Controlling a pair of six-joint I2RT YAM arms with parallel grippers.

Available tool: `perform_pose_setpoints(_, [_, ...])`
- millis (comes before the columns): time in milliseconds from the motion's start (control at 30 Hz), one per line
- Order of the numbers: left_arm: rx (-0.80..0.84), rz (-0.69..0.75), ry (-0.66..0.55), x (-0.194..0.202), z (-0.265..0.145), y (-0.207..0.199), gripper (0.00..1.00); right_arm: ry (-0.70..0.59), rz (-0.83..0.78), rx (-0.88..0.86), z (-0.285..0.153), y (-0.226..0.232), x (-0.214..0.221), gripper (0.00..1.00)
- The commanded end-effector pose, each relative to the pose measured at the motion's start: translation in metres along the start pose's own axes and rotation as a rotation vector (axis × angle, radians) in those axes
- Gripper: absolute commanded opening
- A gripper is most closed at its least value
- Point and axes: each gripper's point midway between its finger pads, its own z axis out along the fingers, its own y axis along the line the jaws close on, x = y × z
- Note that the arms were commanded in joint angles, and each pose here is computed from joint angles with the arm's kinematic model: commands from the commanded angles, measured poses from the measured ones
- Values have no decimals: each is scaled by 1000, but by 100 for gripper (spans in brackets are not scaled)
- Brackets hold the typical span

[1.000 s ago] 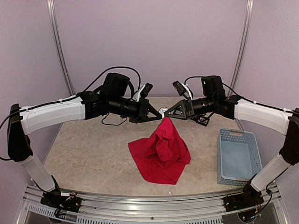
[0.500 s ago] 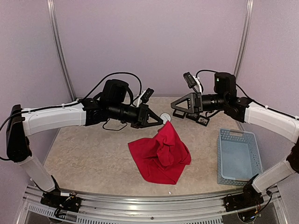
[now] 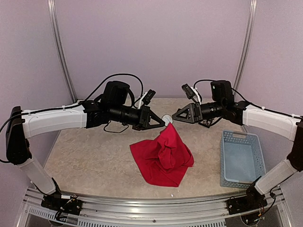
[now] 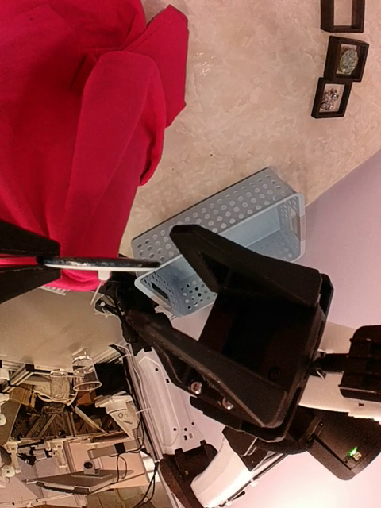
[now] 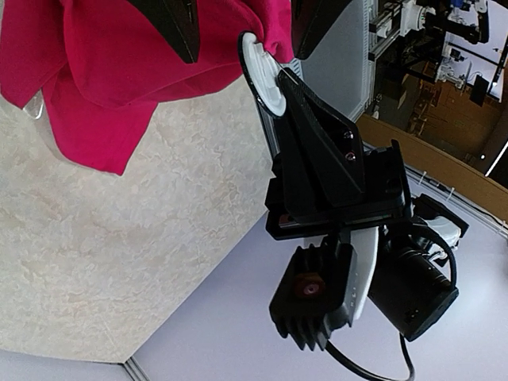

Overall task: Remove the brooch from the garment
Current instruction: Pass from the left arm to the right

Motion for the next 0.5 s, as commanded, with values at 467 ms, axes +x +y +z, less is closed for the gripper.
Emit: perform_pose_setpoints(467, [44, 46, -7, -8, -1, -20, 0, 73, 32, -132, 8, 3, 11, 7])
